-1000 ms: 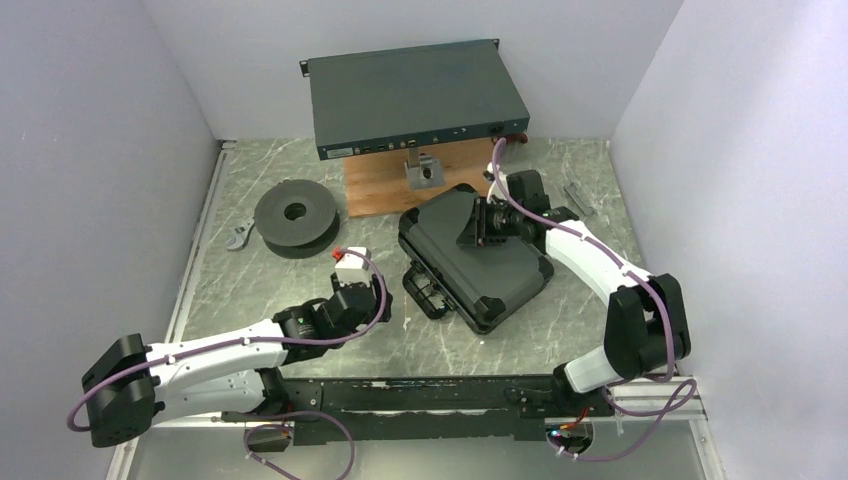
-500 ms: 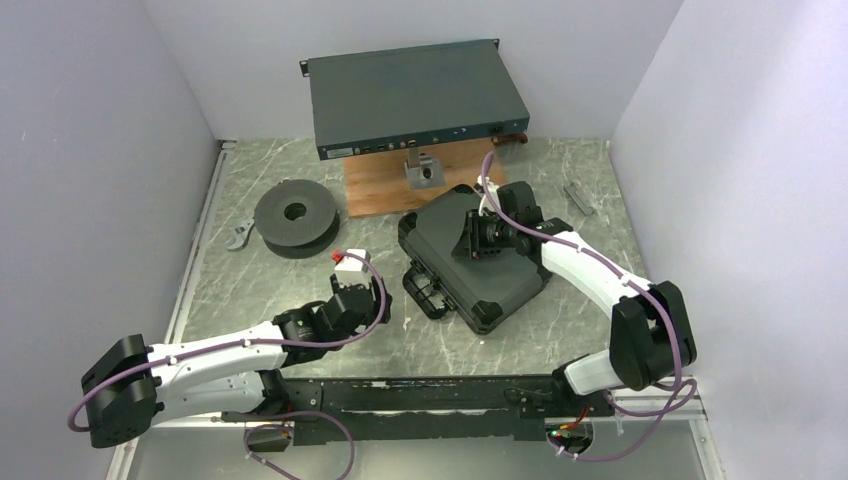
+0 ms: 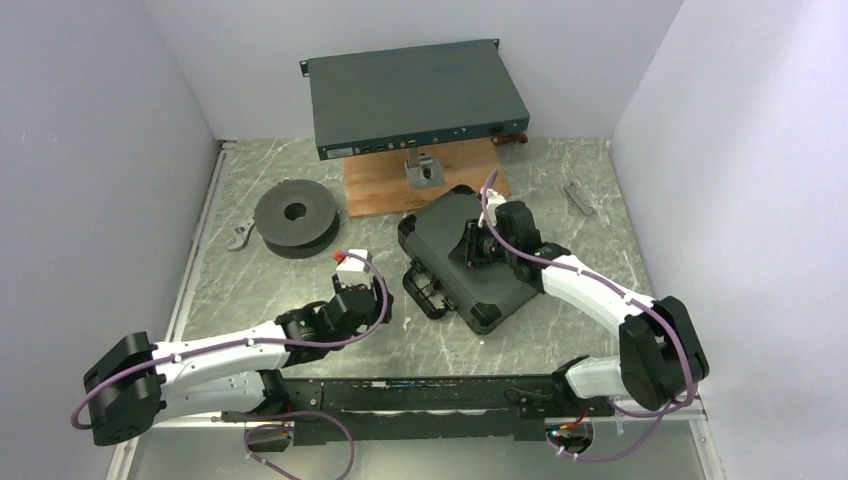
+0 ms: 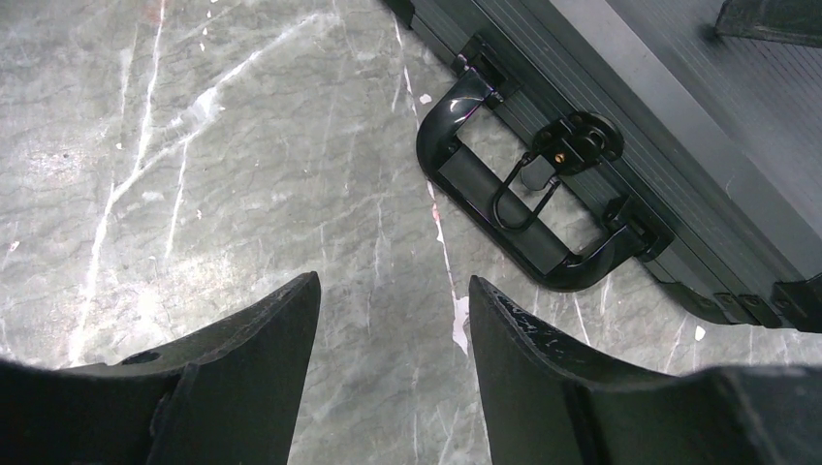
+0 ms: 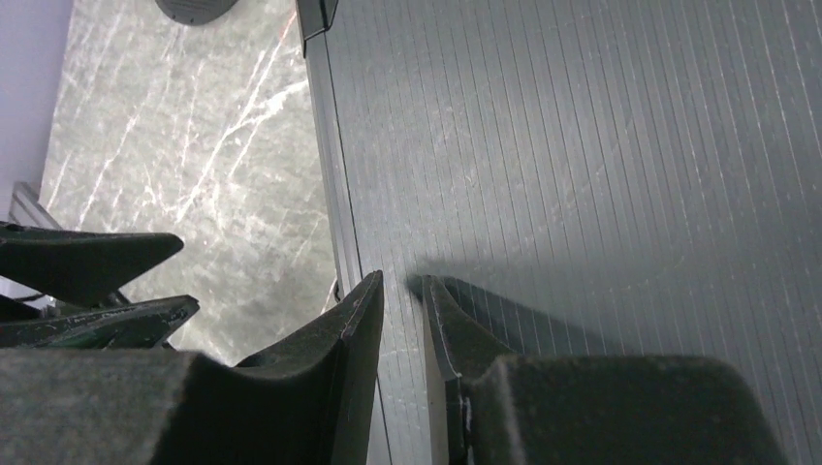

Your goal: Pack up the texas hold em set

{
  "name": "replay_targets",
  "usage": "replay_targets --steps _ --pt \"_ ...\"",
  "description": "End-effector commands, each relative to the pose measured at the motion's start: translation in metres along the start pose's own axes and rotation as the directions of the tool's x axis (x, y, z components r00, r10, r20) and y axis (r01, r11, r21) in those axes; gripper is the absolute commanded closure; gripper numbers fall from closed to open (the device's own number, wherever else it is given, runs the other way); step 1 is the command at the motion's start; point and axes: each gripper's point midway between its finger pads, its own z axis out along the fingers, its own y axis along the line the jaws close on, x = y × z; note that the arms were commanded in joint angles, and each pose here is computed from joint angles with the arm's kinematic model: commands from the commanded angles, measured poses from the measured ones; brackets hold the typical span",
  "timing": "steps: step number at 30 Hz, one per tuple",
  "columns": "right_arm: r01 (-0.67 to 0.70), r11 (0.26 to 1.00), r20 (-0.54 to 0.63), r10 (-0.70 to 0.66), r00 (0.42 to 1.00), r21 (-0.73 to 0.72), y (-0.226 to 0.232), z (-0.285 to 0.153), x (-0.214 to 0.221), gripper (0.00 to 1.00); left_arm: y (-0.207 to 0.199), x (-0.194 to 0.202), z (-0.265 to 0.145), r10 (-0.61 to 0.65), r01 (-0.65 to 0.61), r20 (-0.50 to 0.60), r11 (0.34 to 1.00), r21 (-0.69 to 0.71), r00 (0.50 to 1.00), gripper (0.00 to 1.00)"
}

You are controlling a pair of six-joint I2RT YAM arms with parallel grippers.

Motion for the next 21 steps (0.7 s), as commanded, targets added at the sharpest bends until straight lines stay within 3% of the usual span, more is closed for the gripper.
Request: replay_targets --steps 1,9,21 --pt "-0.072 0.967 -0.225 0.129 0.966 0.244 -0.058 -0.005 0.099 0.75 -0.013 -0.006 0.003 -0.003 0.002 0.024 0.999 0.048 1.000 0.38" --pt "-0.101 0.963 -0.212 0.157 0.965 0.252 -0.057 -0.006 0.111 0.75 -0.030 0.002 0.010 -0.007 0.007 0.000 0.993 0.119 1.000 0.36" --pt "-0.061 0.948 -0.234 0.139 0.962 0.312 -0.065 0.000 0.117 0.73 -0.027 0.029 0.029 -0.019 0.030 -0.095 0.992 0.119 0.995 0.39"
